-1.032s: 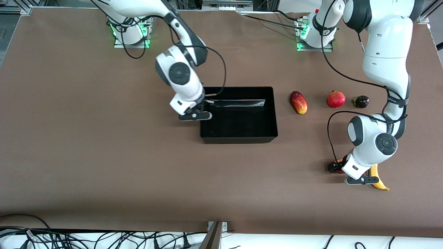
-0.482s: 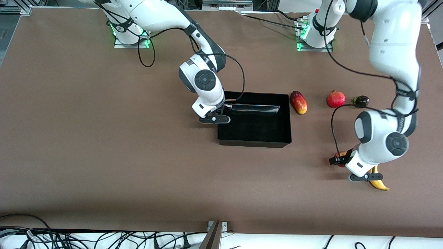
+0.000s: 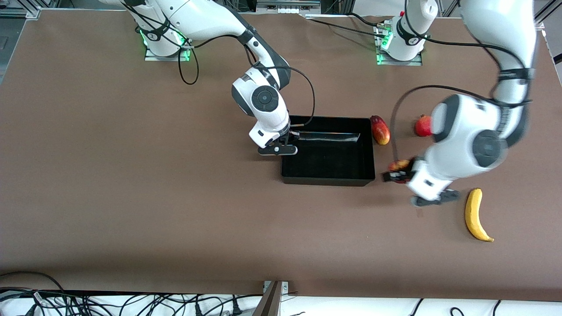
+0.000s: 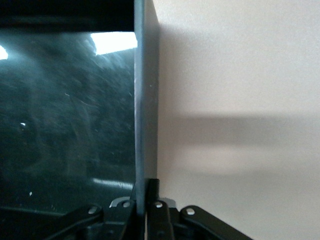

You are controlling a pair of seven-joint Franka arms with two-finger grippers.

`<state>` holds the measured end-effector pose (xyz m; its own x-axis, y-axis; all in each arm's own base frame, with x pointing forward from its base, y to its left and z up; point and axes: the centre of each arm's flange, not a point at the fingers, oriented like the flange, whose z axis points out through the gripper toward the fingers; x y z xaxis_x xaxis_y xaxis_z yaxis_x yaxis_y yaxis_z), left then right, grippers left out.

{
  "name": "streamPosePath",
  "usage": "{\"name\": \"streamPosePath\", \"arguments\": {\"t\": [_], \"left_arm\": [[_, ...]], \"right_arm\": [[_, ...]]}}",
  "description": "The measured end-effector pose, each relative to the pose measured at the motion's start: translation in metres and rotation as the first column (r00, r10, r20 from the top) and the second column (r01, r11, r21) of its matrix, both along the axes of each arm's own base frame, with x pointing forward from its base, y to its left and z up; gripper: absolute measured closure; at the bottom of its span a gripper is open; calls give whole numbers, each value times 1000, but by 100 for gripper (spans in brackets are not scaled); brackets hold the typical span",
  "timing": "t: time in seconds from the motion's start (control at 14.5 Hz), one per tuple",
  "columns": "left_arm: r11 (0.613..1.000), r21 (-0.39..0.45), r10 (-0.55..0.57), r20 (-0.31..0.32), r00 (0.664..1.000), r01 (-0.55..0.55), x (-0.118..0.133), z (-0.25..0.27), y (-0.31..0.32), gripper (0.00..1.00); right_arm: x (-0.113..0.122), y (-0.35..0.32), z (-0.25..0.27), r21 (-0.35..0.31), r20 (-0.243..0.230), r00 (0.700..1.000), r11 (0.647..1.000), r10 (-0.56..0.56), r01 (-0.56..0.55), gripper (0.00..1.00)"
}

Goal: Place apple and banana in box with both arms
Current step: 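Slide the box with the right gripper while the left gripper lifts the apple, then lower the apple into the box with the left gripper while the right gripper withdraws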

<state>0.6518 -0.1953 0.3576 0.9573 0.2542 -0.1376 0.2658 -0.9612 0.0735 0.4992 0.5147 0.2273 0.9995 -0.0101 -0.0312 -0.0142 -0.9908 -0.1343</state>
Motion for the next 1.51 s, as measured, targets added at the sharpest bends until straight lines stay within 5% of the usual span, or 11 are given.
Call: {"name": "streamPosePath", "arguments": {"t": [0.34, 0.69, 0.83, 1.03, 1.51], "left_arm": [[994, 53, 96, -13, 995, -95, -32, -26, -88, 35], [981, 82, 171, 33, 985, -173, -69, -65, -150, 35], [979, 90, 181, 48, 982, -185, -90, -87, -169, 35], [977, 115, 175, 44, 984, -179, -114, -110, -185, 35], [988, 128, 80, 40, 996, -85, -158, -159, -202, 35]], "right_arm": [[15, -5, 11, 14, 32, 999, 1000, -10, 9, 50], [81, -76, 107, 36, 82, 994, 997, -75, 73, 2], [112, -139, 164, 39, 93, 988, 992, -122, 119, 0], [129, -234, 232, 32, 33, 986, 986, -165, 164, 0], [101, -396, 334, 15, -62, 987, 989, -146, 147, 0]]}}
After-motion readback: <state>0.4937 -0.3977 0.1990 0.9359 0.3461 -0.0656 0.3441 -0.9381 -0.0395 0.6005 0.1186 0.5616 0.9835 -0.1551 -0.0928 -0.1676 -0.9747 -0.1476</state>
